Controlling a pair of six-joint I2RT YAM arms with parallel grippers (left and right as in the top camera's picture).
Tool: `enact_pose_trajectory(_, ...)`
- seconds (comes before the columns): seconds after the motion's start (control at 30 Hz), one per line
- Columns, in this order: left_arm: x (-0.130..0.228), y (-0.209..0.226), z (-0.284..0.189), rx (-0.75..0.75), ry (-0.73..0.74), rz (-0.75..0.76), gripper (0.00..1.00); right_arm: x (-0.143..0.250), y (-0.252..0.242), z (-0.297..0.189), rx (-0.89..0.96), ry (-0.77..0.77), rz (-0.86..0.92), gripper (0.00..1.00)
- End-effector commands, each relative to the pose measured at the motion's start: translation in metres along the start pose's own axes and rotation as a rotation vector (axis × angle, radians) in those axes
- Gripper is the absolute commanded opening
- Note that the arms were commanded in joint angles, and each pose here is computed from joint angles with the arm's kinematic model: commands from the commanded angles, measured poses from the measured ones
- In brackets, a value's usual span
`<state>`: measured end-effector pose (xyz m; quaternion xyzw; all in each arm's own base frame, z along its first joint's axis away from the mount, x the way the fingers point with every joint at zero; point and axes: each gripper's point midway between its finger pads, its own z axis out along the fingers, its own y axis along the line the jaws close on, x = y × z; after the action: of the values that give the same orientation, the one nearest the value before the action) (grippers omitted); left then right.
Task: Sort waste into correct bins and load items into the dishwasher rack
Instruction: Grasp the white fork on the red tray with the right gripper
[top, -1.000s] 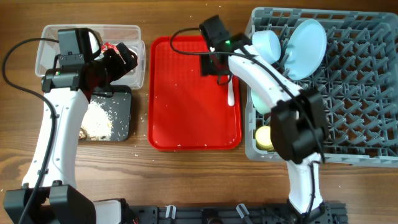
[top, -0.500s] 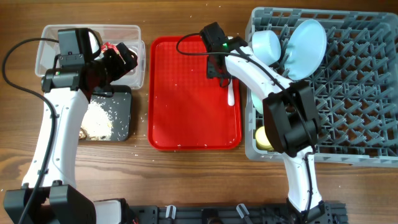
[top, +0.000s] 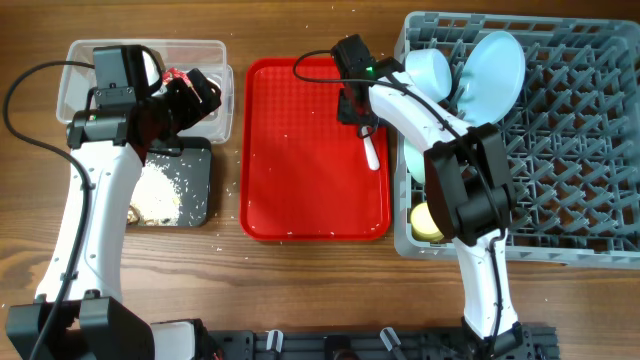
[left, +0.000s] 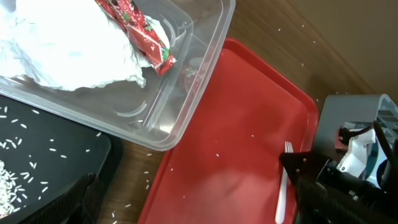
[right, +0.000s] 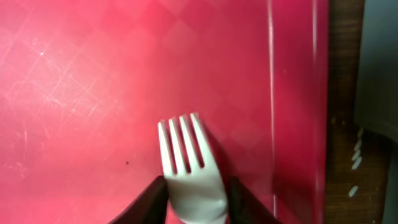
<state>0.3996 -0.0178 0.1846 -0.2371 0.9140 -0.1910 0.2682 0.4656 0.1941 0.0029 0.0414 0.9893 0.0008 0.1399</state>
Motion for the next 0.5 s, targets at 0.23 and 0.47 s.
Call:
enact_pose_trajectory(0.23, 0.000, 0.001, 0.003, 0.000, 0.007, 0.001, 1.00, 0.030, 0.013, 0.026, -0.077, 0.132, -0.041, 0.04)
enact_pose_trajectory(0.47, 0.000, 0.001, 0.003, 0.000, 0.007, 0.001, 1.00, 0.010, 0.026, -0.055, -0.191, 0.063, -0.200, 0.04)
